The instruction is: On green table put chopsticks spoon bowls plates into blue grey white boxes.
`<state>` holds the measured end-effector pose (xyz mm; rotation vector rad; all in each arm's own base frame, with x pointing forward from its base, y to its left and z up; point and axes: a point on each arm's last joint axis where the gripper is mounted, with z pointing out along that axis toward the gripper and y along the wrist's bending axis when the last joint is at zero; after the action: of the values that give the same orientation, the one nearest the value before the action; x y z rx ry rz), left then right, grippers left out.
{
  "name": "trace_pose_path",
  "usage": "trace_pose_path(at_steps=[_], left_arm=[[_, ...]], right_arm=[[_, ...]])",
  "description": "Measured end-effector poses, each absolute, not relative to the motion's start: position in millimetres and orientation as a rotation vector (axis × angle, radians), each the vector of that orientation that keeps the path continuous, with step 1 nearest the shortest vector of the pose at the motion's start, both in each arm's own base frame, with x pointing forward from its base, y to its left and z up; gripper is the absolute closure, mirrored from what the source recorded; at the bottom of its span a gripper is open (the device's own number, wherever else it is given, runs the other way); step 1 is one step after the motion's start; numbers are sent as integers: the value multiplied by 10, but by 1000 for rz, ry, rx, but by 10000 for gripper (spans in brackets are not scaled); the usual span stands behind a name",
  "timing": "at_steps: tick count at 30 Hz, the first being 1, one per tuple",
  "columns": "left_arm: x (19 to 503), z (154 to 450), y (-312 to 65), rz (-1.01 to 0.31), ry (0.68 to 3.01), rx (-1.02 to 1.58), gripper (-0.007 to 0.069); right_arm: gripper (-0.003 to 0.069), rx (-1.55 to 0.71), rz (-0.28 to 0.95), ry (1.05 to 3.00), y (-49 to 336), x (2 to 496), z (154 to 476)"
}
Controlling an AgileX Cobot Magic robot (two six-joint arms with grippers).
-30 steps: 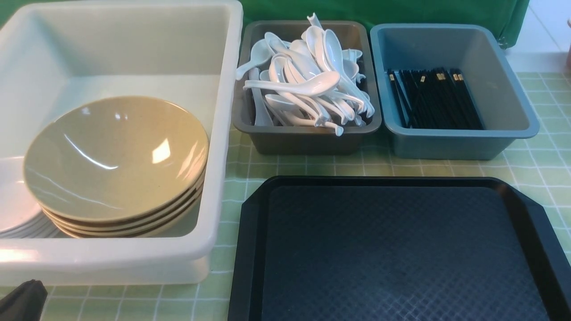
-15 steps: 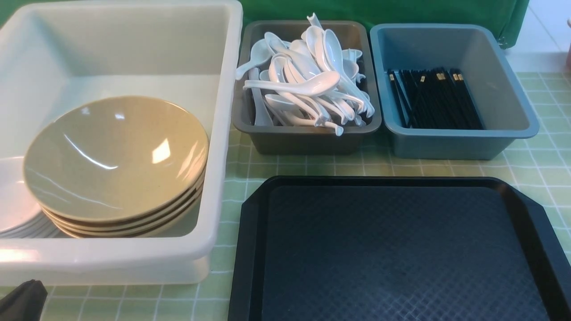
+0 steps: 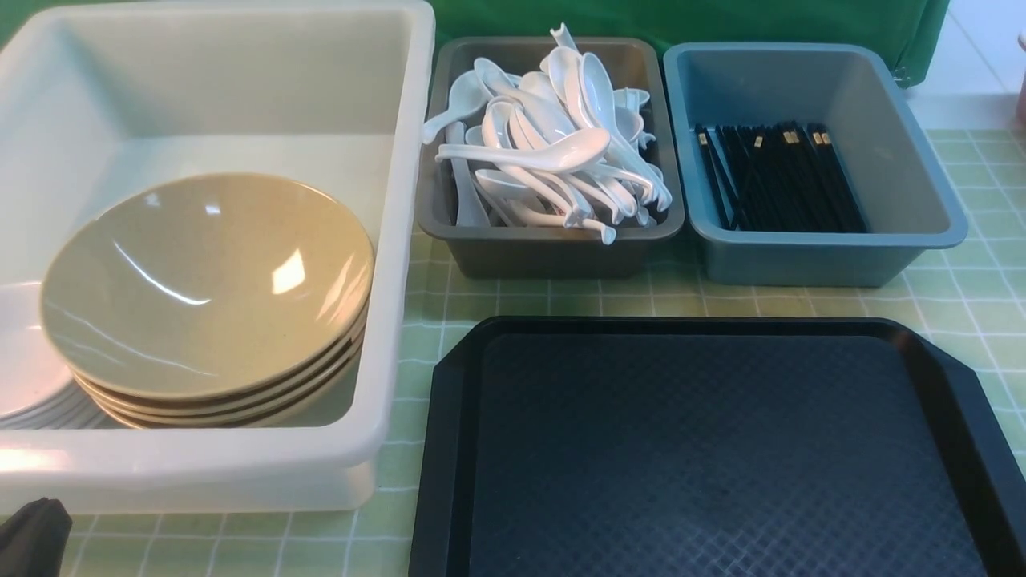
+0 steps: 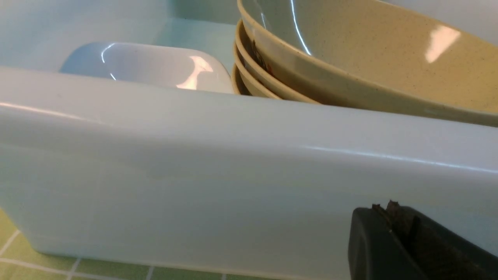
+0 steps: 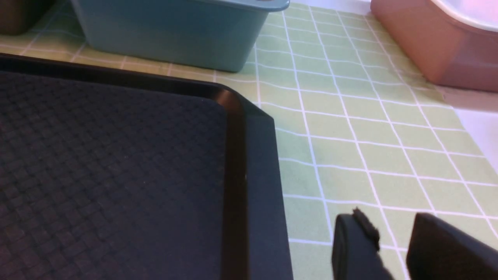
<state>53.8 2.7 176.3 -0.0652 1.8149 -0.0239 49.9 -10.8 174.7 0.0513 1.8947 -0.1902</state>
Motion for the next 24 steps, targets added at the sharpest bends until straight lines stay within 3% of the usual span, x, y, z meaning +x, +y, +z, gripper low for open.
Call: trace_pose_path(at_steps=[24], left_arm=[[538,1763,26,-25,1815,-64,627]], right_arm=[[427,51,-190,1894,-108,500,1747]])
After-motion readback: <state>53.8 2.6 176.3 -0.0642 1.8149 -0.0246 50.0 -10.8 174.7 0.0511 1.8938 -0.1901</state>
